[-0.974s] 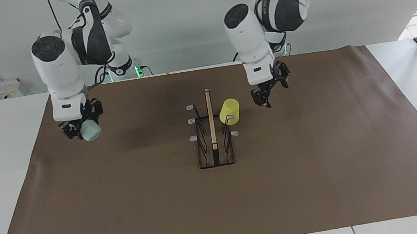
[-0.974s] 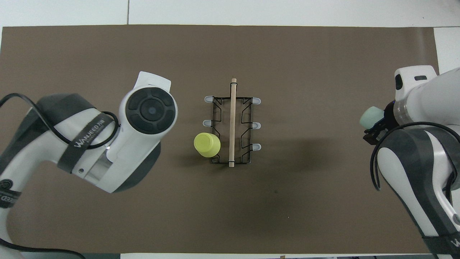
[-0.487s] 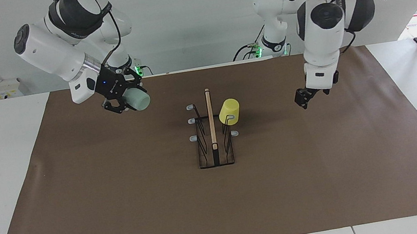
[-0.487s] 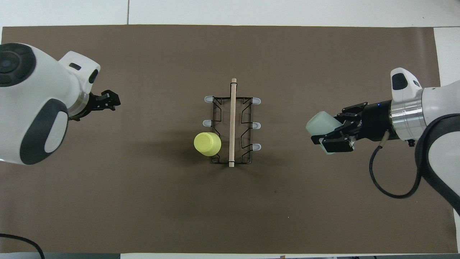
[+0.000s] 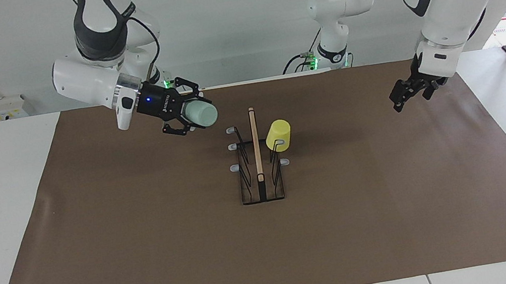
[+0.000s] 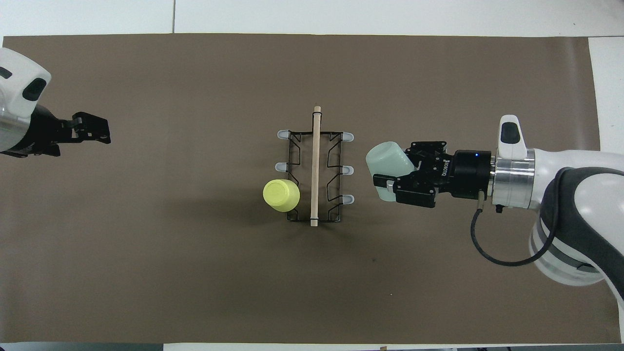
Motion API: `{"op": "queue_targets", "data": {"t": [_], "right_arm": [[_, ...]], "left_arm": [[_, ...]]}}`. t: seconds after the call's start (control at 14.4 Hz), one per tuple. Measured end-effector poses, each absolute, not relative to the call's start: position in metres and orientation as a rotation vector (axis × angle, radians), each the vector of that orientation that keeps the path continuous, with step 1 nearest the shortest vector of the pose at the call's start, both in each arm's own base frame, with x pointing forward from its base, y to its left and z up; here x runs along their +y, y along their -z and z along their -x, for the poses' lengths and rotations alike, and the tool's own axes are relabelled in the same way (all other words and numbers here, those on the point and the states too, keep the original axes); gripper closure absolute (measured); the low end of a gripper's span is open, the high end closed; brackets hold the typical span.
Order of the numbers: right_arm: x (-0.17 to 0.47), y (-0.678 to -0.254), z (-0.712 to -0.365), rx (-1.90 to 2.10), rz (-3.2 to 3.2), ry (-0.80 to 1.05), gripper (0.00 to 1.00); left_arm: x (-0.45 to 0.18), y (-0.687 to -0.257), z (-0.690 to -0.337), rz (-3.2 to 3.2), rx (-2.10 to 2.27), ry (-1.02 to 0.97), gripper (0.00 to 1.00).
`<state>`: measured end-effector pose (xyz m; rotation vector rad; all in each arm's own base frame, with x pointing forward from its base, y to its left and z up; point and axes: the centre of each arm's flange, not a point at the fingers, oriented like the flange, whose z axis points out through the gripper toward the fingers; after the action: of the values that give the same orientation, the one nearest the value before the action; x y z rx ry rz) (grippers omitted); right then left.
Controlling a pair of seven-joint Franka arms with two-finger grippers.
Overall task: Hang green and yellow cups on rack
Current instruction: 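Hang the green cup on a rack peg with the right gripper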
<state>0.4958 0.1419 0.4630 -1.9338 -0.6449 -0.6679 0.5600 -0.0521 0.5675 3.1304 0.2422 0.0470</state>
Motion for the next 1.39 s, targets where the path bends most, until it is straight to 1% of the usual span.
{"op": "queue_targets", "data": {"t": [0.21,0.42,0.77,0.97,1.18,1.39], "right_arm": [[0.169,-0.434,-0.478,-0.585,1.856,0.75,0.32],[0.185,-0.417,-0.466,-0.613,1.791,0.843,0.32],[0.182,-0.38,-0.462,-0.762,1.753,1.012,0.32],[0.187,-0.347,-0.463,-0.725,1.705,1.127,0.32],[0.203,-0.326,-0.459,-0.708,1.687,1.141,0.32],[0.206,-0.326,-0.458,-0.711,1.684,1.137,0.32]], "left_arm": [[-0.032,-0.596,-0.555,-3.124,0.184,-0.005,0.0],[-0.018,-0.612,-0.549,-3.122,0.112,0.046,0.0],[-0.019,-0.614,-0.542,-3.123,0.03,0.111,0.0],[-0.018,-0.613,-0.542,-3.13,-0.002,0.121,0.0],[-0.017,-0.613,-0.542,-3.133,-0.007,0.121,0.0],[-0.017,-0.614,-0.542,-3.135,-0.007,0.114,0.0]]}}
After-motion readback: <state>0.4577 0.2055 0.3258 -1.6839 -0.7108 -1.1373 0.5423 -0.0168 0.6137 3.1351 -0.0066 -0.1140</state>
